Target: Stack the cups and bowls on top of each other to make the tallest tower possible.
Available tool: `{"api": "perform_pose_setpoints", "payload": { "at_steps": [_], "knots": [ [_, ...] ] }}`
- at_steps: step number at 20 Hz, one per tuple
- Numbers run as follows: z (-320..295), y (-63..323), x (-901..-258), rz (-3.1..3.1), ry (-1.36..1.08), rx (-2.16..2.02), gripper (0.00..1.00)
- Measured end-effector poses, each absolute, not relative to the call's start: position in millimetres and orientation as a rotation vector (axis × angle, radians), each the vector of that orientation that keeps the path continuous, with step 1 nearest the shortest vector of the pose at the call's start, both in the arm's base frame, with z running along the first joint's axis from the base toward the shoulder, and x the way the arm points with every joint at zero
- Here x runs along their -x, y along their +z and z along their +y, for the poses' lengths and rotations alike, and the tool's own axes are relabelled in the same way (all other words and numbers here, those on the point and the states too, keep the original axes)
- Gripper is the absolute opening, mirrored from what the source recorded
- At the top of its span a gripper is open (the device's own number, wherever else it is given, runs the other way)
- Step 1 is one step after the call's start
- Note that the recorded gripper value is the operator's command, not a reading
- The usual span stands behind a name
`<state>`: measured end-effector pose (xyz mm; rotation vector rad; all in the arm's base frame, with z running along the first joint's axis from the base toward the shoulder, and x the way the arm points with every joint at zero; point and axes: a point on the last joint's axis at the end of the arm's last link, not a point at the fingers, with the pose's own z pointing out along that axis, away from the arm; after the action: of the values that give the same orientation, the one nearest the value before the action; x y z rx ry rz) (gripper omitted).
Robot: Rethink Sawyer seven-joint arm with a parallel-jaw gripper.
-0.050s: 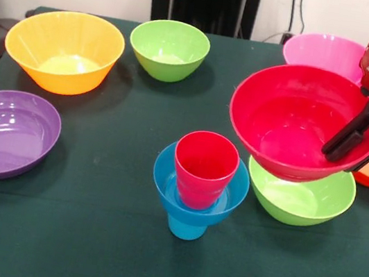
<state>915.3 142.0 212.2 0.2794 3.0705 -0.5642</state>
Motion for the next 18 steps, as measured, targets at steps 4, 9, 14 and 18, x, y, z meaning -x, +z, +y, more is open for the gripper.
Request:
{"api": "perform_pose_setpoints", "payload": {
  "at_steps": [4,9,14,18],
  "knots": [
    [141.3,211.4,-915.2,3.07,-0.569,-0.28,0.0],
    [140.8,210.8,-915.1,3.068,-0.583,-0.278,0.0],
    [135.0,208.5,-913.4,3.066,-0.613,-0.29,0.0],
    [128.5,204.2,-908.7,3.06,-0.656,-0.307,0.0]
  ]
}}
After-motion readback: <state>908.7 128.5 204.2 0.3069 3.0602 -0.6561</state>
